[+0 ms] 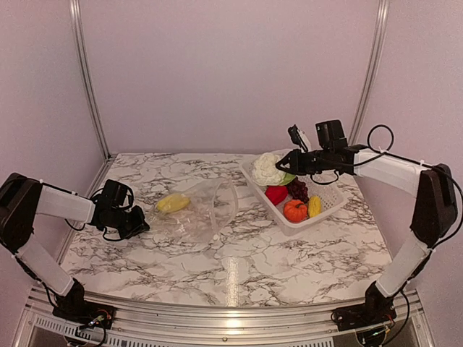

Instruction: Open the zip-top bag and remove the fake food

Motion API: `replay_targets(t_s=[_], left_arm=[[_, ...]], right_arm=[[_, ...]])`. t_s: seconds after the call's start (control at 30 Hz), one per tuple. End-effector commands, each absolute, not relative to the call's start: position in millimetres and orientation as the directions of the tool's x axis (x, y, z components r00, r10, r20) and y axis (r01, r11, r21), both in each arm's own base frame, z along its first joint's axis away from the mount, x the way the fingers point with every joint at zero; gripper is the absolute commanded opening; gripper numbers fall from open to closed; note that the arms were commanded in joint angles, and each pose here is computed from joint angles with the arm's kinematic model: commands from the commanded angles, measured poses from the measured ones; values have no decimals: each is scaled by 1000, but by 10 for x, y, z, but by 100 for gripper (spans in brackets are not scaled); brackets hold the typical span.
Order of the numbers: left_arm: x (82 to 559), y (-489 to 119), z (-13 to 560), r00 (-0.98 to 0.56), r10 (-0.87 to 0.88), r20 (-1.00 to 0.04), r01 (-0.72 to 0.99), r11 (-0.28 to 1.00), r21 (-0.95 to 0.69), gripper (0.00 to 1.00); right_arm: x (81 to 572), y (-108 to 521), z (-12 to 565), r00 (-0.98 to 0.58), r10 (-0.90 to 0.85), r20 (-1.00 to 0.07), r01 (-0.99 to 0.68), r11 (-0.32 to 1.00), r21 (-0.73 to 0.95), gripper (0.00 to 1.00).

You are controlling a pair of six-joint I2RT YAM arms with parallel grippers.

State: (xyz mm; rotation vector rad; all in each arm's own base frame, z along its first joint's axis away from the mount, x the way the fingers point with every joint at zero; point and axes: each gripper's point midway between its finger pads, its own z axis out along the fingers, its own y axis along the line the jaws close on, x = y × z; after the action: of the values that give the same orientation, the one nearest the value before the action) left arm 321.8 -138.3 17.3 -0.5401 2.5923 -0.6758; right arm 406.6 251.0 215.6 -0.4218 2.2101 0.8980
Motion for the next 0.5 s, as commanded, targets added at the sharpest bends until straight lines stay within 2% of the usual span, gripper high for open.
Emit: replay_targets(t_s=[0.0,0.17,0.27,0.33,0.37,0.47], left_arm=[[3202,-1357,128,-852,-452,-266,-273,816,-510,0],[3206,-1370,122,-854,-449,-264,-270,814,-514,0],[3201,-1391,126,-858,-443,-261,-261,813,-520,0],[3193,-1406,137,-862,-436,-259,-253,812,-526,0],[3186,-1403,138,-863,-433,-259,-250,814,-524,0],[3158,-1415,156,-869,-421,-261,-236,815,-529,0]], right_arm=[[4490,2092,2064,-697,53,-715,-410,788,459,8],[4819,1967,1827,-705,50,-707,-359,835,416,12],[4953,1949,1674,-719,23,-695,-346,855,386,28],[5010,1915,1665,-714,13,-700,-343,865,365,48],[5030,1909,1682,-710,6,-704,-346,868,357,55],[5058,1922,1780,-696,-6,-718,-366,863,348,63]])
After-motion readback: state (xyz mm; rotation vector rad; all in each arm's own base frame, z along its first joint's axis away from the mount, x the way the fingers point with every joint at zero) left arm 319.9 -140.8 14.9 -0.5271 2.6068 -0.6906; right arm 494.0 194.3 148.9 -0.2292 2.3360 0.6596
